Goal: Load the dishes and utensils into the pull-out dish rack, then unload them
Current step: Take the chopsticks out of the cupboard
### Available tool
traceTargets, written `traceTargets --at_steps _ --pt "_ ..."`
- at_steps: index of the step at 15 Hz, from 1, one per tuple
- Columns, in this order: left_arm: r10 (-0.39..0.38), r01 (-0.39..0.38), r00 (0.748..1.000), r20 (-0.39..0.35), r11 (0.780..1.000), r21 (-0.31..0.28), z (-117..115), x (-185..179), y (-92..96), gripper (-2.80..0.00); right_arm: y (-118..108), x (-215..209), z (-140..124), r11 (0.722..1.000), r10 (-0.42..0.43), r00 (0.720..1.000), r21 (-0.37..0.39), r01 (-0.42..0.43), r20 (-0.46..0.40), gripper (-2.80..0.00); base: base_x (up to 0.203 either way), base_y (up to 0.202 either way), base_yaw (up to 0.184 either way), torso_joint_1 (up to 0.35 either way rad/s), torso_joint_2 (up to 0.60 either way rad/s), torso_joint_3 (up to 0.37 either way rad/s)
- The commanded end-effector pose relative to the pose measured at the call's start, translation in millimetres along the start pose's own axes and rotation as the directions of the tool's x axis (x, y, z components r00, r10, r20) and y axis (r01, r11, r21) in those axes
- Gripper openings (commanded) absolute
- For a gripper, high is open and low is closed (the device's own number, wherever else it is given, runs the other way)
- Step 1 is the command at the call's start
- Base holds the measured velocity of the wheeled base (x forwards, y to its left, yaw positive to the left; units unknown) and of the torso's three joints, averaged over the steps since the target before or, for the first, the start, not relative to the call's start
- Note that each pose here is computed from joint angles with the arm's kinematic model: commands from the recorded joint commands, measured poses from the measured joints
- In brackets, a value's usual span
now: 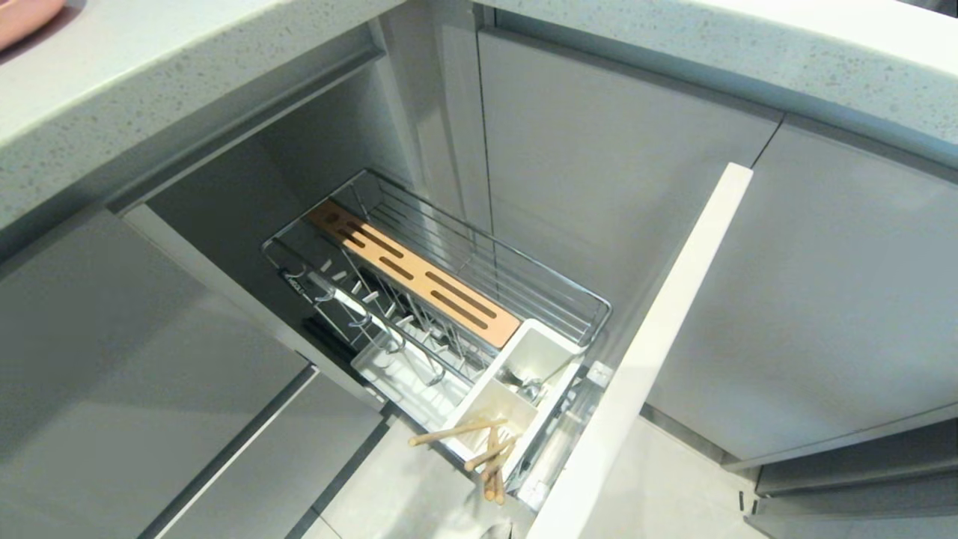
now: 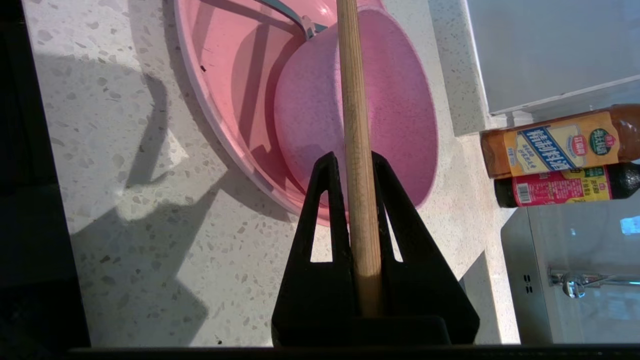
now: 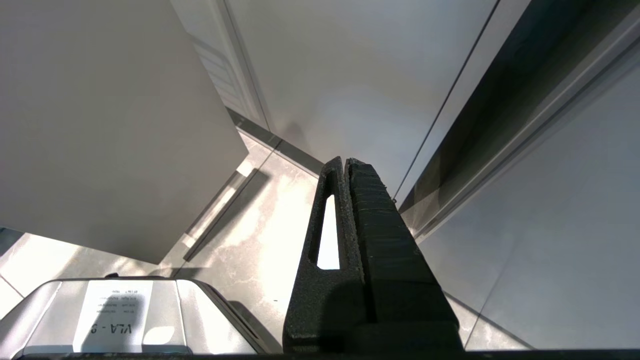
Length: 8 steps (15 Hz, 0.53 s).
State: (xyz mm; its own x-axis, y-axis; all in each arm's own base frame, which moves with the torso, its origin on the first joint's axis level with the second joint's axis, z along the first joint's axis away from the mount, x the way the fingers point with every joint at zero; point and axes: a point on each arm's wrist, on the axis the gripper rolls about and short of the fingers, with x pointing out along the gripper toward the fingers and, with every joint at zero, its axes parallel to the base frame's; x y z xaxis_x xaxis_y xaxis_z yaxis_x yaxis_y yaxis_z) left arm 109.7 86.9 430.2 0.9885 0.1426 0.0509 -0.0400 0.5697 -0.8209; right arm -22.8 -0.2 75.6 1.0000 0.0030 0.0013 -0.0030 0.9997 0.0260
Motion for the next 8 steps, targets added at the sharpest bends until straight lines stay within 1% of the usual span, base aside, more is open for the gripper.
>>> traceTargets --at_steps 1,8 --pt "0.017 -0.018 1.000 -0.010 1.000 -0.023 2.2 6.2 6.2 -2.80 0.0 0.1 -0.4 1.000 0.000 1.000 0.000 0.000 -0.001 -2.80 0.000 0.000 0.000 0.000 0.00 0.000" --pt "0.036 -0.036 0.999 -0.022 0.999 -0.041 8.8 20.5 15.2 -2.80 0.0 0.1 -0.3 1.000 0.000 1.000 0.000 0.000 -0.001 -2.80 0.000 0.000 0.000 0.000 0.00 0.000"
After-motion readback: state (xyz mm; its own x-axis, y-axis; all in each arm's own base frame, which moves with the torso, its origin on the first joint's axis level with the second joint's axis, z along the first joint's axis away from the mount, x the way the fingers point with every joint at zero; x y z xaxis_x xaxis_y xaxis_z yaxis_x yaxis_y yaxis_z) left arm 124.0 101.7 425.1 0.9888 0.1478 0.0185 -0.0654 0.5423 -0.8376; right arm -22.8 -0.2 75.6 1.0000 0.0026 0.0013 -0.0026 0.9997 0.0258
